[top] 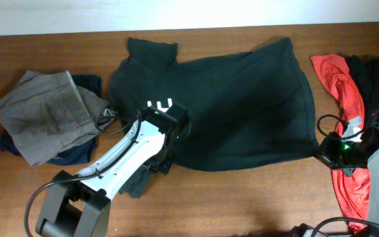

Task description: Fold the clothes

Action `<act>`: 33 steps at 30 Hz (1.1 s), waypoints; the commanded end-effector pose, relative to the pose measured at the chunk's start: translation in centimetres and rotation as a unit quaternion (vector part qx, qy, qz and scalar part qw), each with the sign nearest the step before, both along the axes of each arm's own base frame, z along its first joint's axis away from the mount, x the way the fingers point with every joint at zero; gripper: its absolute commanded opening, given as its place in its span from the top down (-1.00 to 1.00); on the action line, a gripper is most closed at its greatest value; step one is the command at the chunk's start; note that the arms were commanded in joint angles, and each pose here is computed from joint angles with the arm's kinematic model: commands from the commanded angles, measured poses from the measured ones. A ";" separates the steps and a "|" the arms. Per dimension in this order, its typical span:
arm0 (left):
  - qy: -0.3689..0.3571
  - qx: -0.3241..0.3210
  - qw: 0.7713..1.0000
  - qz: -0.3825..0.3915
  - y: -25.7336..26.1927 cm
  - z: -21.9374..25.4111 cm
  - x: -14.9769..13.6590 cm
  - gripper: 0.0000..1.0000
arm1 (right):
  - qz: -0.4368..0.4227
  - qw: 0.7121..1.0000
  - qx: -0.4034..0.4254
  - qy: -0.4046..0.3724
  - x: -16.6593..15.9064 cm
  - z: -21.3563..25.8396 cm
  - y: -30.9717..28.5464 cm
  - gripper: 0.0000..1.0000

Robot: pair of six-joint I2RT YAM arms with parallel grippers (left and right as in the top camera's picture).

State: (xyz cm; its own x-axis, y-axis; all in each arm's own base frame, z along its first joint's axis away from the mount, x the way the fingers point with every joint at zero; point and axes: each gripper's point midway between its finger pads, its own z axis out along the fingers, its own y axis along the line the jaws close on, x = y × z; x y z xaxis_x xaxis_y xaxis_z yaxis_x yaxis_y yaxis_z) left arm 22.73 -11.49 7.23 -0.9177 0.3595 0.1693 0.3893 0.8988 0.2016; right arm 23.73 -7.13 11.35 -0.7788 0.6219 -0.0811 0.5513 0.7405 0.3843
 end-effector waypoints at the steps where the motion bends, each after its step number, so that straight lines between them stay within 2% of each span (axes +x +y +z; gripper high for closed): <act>1: -0.019 -0.020 1.000 0.004 -0.7 0.5 0.7 0.82 | 0.004 1.000 -0.010 -0.012 0.2 0.9 -0.3 0.92; 5: -0.018 -0.019 1.000 0.003 -0.6 0.3 0.6 0.99 | 0.006 1.000 -0.009 -0.011 0.1 0.9 -0.2 0.92; 10: -0.013 -0.020 1.000 0.004 -0.7 0.3 0.3 0.99 | 0.006 1.000 -0.009 -0.011 0.1 0.9 -0.2 0.92; 15: 0.032 -0.033 0.999 0.013 -0.7 1.7 -2.1 0.99 | 0.007 1.000 -0.009 -0.009 0.1 0.9 -0.2 0.92; 18: -0.005 -0.053 0.998 0.030 -0.9 4.4 -1.9 0.99 | 0.006 1.000 -0.009 -0.010 0.1 0.9 -0.2 0.92; 24: -0.092 -0.147 0.984 0.035 -1.8 10.5 -2.3 0.99 | 0.001 0.999 -0.040 0.011 -0.5 2.0 -1.2 0.92; 29: -0.080 -0.137 0.987 0.033 -0.2 11.6 -4.6 0.99 | 0.000 0.998 -0.065 -0.007 0.3 5.5 -2.2 0.92; 33: -0.078 -0.137 0.987 0.013 -0.2 11.7 -4.6 0.99 | -0.003 0.995 -0.086 -0.042 1.5 8.2 -3.0 0.92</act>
State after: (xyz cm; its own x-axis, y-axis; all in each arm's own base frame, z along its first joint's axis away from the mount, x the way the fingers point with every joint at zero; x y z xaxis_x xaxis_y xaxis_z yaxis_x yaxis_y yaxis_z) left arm 18.01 -11.34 18.85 -0.9451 0.3196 -0.0684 0.3193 0.9475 0.0150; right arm 24.21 -8.89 16.77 -0.7758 0.6130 -0.1499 0.5499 0.7732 0.3157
